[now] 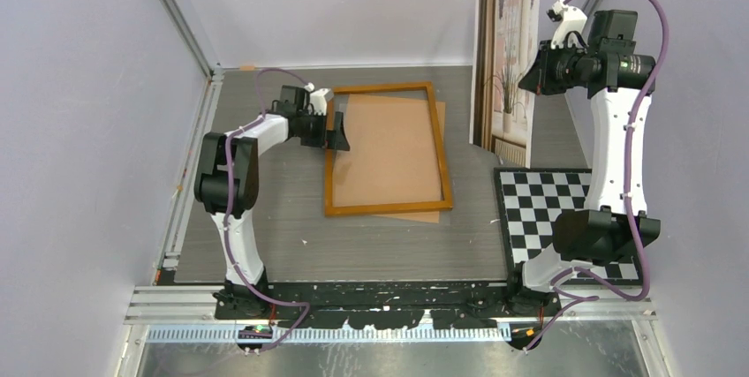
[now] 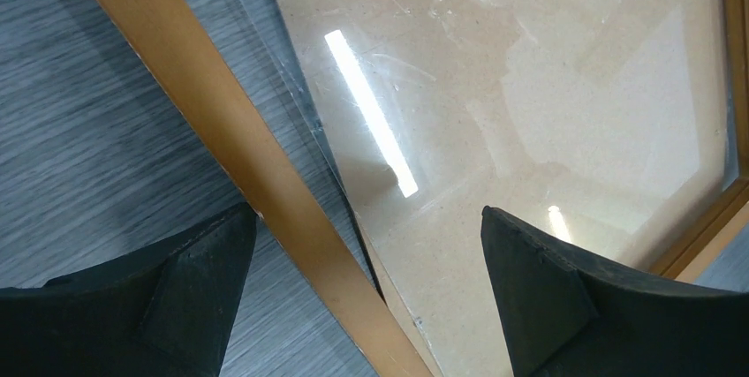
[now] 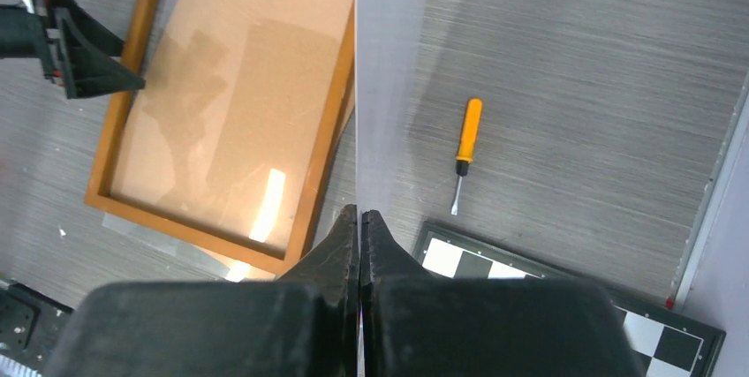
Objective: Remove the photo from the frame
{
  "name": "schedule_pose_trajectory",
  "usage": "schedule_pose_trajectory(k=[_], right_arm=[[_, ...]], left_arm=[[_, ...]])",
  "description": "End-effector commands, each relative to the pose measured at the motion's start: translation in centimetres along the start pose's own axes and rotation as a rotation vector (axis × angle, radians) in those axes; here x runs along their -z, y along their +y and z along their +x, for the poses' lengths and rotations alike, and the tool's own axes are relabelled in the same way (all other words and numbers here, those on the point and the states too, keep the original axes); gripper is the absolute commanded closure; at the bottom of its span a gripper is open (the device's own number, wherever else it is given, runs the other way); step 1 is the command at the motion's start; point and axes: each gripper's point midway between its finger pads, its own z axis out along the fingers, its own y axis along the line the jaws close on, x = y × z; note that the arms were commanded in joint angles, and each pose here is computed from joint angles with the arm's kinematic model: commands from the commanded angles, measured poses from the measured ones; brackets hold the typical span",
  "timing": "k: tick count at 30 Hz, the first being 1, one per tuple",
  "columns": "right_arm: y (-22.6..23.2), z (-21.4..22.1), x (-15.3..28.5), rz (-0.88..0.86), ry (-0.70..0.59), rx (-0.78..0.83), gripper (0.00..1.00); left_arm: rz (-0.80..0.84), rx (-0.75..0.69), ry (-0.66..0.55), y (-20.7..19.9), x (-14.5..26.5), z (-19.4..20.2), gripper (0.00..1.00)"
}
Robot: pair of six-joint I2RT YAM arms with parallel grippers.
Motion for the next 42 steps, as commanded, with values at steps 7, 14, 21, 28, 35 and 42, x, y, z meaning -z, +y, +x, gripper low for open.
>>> schedule_pose_trajectory(k=[7,14,21,28,35,42], right_arm=[[7.2,-3.8,3.7,-0.217,-0.131,-0.005,0.99],[14.1,-4.0,1.4,-0.384,-0.088,-0.003,1.0],[20.6,-4.5,-1.2,-0.527,-0.035,-0.011,1.0],[22.9,-4.9,-3.7,-0.632,0.006,-0.088,1.0],[19.2,1.9,-13.4,-0.516,0.23,-0.207,1.0],[14.2,7.1,-20.9,-0.394,0.382,-0.253,0.99]], left_arm=[[-0.014,-0.06,-0.04,-0.9,2.9,-2.7,0.0],[-0.072,-0.023,-0.154,-0.1,10.2,-4.3,0.0],[-0.117,-0.076,-0.225,-1.9,16.1,-2.6,0.0],[-0.22,-0.171,-0.292,-2.4,19.8,-2.1,0.0],[-0.23,-0.165,-0.293,-2.2,20.0,-2.0,0.0],[-0.232,-0.158,-0.271,-1.8,19.4,-1.0,0.0]])
